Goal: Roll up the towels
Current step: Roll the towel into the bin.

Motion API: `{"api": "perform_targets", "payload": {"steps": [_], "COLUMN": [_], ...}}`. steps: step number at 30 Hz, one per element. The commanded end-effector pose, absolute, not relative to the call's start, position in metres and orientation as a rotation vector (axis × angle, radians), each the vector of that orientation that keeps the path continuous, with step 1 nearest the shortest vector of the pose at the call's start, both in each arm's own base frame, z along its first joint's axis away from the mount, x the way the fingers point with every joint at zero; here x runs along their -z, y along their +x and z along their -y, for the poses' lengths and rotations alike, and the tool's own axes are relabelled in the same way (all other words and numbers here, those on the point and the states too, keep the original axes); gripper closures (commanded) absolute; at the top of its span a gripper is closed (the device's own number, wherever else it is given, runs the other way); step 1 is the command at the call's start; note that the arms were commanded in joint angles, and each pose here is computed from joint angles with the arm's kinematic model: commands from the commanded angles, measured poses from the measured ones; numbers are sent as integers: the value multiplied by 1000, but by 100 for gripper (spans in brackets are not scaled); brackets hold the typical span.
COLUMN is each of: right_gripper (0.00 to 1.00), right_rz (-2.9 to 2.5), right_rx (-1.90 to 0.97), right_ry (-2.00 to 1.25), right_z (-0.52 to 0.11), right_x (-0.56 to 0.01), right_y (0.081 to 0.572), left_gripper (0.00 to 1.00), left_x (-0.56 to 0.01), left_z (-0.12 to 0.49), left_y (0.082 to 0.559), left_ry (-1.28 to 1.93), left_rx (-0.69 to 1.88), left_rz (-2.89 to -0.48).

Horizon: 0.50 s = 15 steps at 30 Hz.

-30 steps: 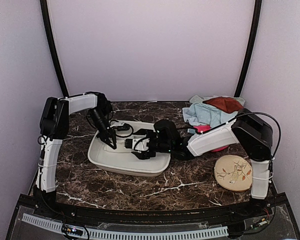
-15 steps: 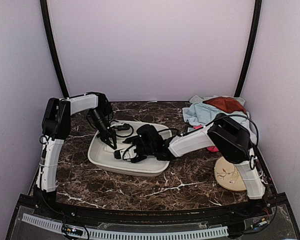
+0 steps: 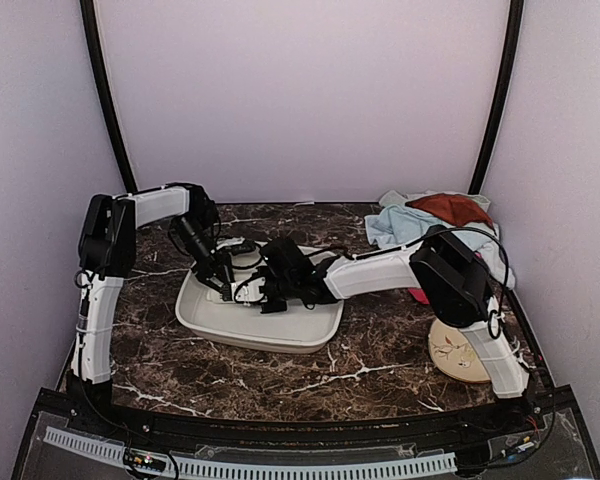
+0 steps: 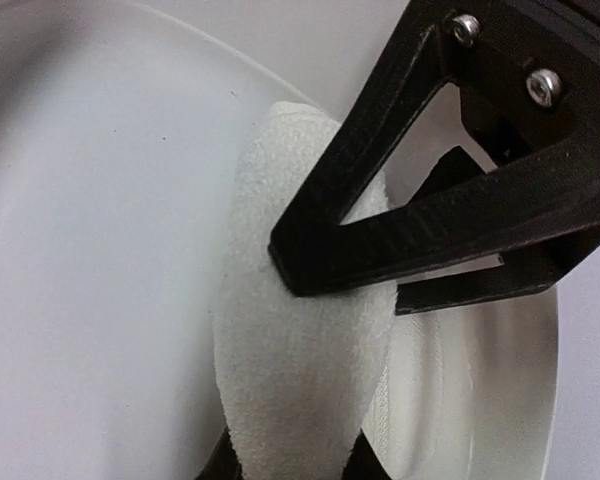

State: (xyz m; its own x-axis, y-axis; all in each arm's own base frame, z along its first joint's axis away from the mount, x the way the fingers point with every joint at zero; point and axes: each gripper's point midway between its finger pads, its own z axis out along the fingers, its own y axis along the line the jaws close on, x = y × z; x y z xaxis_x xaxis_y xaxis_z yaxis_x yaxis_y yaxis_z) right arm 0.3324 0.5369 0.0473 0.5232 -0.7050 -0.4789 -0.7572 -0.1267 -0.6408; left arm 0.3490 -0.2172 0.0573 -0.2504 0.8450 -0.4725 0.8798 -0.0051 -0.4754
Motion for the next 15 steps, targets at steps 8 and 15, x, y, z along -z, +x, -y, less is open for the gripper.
{"api": "perform_targets", "payload": {"steps": [8,15], "right_gripper": [96,97], "right_rz": [-1627,-1878], "right_rx": [-567,-845], "right_ry": [-1844,-1675], "right_z": [-529,-532], "right_x": [-31,-41], "right_y": [290,298], "left_gripper": [39,40], "left_x": [-138,-155], "left_z": [189,169], "left_y": [383,383], "left_ry": [1621,1534], "left_rx": [783,670], "left_rz": [-1909,-1869]}}
